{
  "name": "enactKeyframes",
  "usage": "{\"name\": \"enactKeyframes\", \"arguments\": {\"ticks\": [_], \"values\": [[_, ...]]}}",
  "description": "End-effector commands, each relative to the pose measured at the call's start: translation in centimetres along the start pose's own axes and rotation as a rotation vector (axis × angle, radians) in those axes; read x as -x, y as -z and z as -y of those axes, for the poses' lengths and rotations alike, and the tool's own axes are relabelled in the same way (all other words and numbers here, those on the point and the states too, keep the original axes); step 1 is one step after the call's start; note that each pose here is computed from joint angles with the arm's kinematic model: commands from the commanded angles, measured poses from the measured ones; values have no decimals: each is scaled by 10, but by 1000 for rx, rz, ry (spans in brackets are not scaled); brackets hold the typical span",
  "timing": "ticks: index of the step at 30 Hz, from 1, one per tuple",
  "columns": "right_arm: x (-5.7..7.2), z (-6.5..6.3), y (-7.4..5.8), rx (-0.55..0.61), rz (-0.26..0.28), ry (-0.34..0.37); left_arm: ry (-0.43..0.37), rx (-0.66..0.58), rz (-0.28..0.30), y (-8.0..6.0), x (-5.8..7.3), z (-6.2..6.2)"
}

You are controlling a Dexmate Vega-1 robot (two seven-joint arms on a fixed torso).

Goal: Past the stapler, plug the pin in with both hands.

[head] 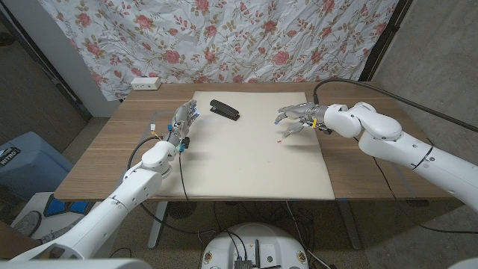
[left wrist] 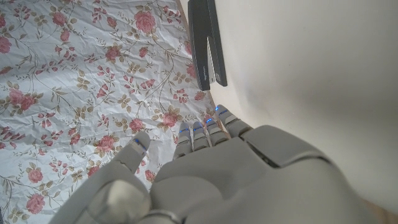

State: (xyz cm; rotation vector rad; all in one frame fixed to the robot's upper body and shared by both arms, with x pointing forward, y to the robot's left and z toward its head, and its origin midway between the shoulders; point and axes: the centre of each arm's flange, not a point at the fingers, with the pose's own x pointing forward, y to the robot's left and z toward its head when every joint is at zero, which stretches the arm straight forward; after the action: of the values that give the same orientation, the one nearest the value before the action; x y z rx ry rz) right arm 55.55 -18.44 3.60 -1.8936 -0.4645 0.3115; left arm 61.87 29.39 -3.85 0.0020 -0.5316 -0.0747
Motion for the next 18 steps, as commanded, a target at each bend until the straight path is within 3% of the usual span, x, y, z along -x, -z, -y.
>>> {"name": "enactKeyframes", "arguments": {"ticks": [1,18], "values": [[-10,2,-12,44,-34,-49,5,-10,-9,3,-2,2],[-18,-13,-19,75,-43,-34,3,-16,-23,3,-2,1]]}}
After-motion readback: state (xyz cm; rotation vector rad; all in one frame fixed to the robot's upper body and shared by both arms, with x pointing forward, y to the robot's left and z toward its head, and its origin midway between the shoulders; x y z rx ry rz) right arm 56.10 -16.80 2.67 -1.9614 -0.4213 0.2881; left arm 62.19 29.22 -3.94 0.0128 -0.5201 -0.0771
